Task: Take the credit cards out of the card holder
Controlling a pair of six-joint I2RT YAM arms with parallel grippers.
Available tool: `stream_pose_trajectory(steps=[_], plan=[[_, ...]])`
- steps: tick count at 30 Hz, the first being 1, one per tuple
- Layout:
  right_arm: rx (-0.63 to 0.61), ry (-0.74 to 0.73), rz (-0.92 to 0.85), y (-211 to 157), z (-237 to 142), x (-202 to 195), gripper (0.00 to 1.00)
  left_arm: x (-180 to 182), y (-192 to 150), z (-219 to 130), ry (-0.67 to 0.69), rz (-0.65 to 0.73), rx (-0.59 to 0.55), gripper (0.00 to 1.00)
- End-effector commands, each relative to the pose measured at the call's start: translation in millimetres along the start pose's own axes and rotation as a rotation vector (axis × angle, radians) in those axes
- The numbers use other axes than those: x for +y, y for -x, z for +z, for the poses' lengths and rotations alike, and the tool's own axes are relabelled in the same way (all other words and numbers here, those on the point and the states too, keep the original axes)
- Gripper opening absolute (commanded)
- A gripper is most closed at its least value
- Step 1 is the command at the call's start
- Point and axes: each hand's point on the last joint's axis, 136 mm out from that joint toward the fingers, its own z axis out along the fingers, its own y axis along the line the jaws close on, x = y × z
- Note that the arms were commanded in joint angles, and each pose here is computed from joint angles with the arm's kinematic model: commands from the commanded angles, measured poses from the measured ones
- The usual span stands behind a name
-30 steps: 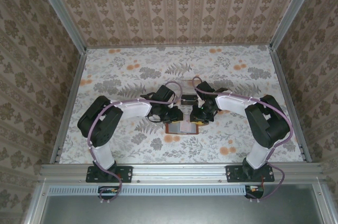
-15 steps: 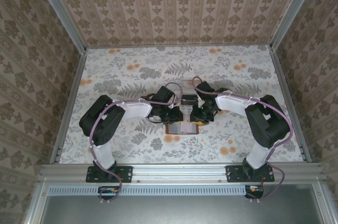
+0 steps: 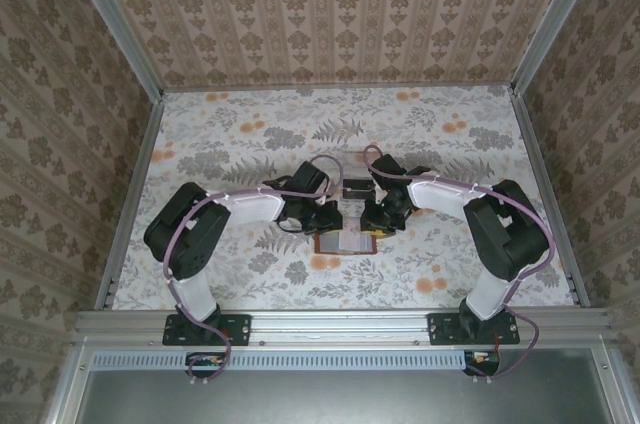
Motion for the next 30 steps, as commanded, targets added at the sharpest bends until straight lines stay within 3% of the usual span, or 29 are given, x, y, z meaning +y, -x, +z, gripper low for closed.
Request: stream_pose_trajectory(steps=[1,10,21,30], plan=[[0.018,-0.105,0.007,-6,1,-20,0.25,18,-9,-9,0.072,0.001,0.014,0.08],[-0.003,-0.076,-0.001,-4,-8,-11,0.25,15,-8,-11,0.066,0.010,0.013,0.07],[-0.008,0.145,-0.009,0,-13,35,0.25,-1,0,7,-0.020,-0.006,0.016,0.06],[0.033,0.087,0.008,-4,6,20,0.25,2,-3,11,-0.013,-0.011,0.029,0.06]])
